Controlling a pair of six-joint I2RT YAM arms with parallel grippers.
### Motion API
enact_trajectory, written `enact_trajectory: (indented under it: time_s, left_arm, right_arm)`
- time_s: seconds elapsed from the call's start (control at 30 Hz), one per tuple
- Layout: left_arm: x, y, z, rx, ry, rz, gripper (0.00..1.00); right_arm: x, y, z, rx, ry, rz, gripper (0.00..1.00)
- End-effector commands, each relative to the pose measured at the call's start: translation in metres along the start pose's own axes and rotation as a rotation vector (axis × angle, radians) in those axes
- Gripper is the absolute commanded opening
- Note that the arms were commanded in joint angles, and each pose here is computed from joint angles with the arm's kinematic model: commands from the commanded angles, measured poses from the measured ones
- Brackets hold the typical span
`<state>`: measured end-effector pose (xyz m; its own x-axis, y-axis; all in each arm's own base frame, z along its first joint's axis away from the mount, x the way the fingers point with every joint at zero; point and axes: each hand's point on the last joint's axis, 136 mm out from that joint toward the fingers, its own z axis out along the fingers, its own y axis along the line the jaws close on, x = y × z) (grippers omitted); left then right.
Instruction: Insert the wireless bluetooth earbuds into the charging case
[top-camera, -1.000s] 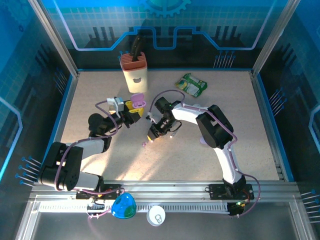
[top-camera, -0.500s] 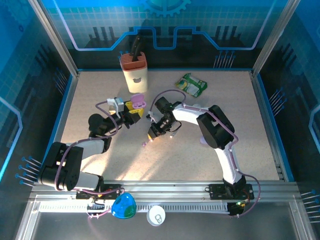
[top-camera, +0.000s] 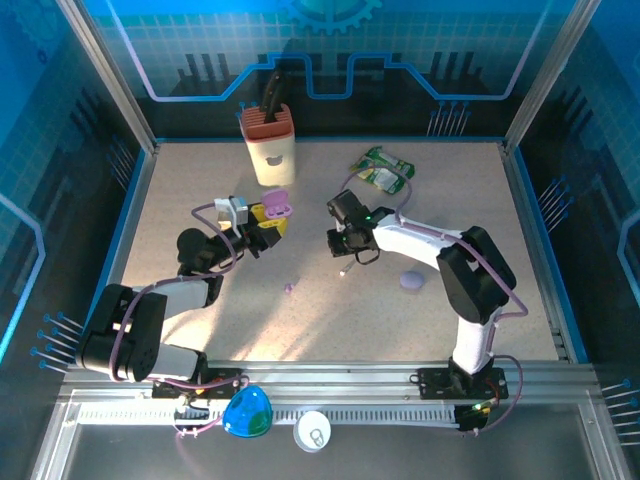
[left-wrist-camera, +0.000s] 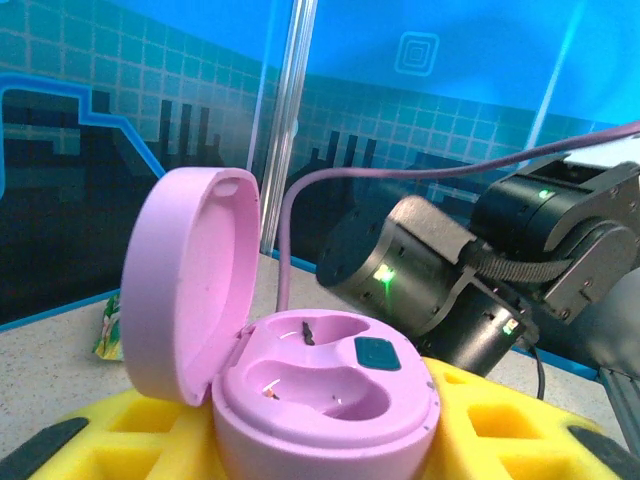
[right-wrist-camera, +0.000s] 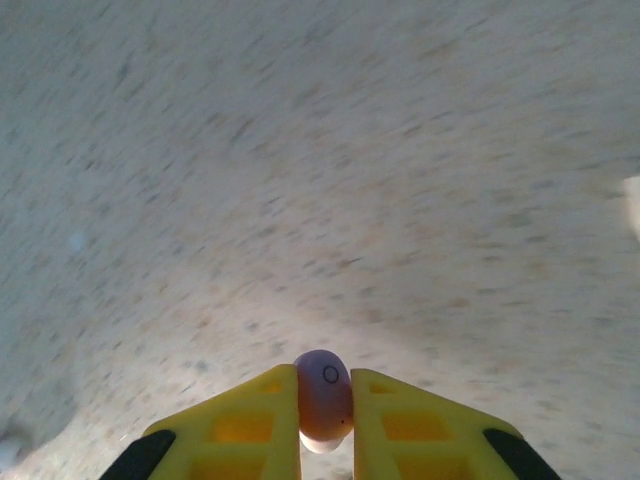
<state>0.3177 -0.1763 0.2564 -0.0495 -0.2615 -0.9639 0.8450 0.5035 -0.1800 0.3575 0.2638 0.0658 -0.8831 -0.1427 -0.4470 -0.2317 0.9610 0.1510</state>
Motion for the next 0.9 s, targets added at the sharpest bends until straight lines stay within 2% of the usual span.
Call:
enact_trajectory:
  time_s: [0.0,0.27,0.47,0.7,0.87]
  left_arm:
    - [-0.004,0.002,0.0,0.001,-0.015,0.044,0.41]
    - [0.001,0.005,0.003,0.007,-0.004,0.03,0.41]
    - [0.004,0.008,0.008,0.011,0.003,0.025,0.41]
    - [0.022,0.013,0.018,0.011,0.035,0.023,0.4]
    - [0.03,0.012,0.028,0.026,0.048,0.021,0.4]
  right_arm:
    - [-0.006,-0.042,-0.014,0.229,-0.085,0.101,0.16]
    - [-0.001,-0.059,-0.019,0.339,-0.119,0.15,0.14]
    - [-0.001,-0.053,-0.022,0.341,-0.138,0.147,0.14]
    - [-0.011,-0.049,-0.043,0.31,-0.195,0.11,0.15]
    - [-0.009,-0.057,-0.049,0.366,-0.178,0.142,0.14]
